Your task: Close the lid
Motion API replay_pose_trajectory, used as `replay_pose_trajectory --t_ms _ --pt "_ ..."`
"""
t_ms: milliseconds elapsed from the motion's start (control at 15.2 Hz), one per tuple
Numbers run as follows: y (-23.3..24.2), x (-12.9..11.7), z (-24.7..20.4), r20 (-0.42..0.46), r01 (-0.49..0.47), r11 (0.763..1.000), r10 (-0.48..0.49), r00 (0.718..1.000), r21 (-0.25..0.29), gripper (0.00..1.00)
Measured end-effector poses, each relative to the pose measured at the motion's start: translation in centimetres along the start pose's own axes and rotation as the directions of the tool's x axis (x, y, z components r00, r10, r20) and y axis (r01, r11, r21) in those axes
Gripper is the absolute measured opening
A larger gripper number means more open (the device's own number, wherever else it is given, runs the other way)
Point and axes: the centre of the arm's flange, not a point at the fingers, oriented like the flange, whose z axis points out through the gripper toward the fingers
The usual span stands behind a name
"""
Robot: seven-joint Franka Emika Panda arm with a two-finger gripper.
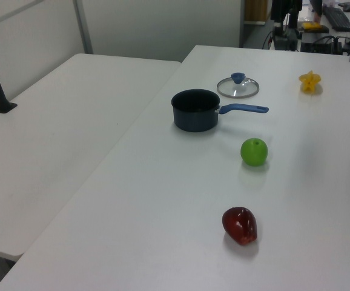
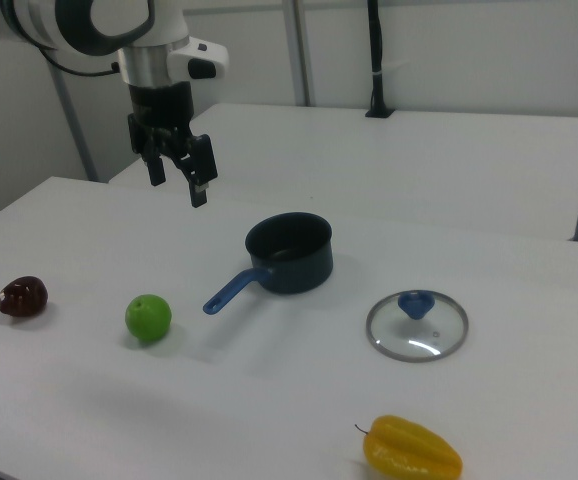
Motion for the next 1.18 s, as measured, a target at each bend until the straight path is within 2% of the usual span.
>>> replay_pose_trajectory --t_ms 1185 --pt "0.43 -0.61 -0.55 0.008 0.006 1.0 -0.006 1.0 0.0 1.0"
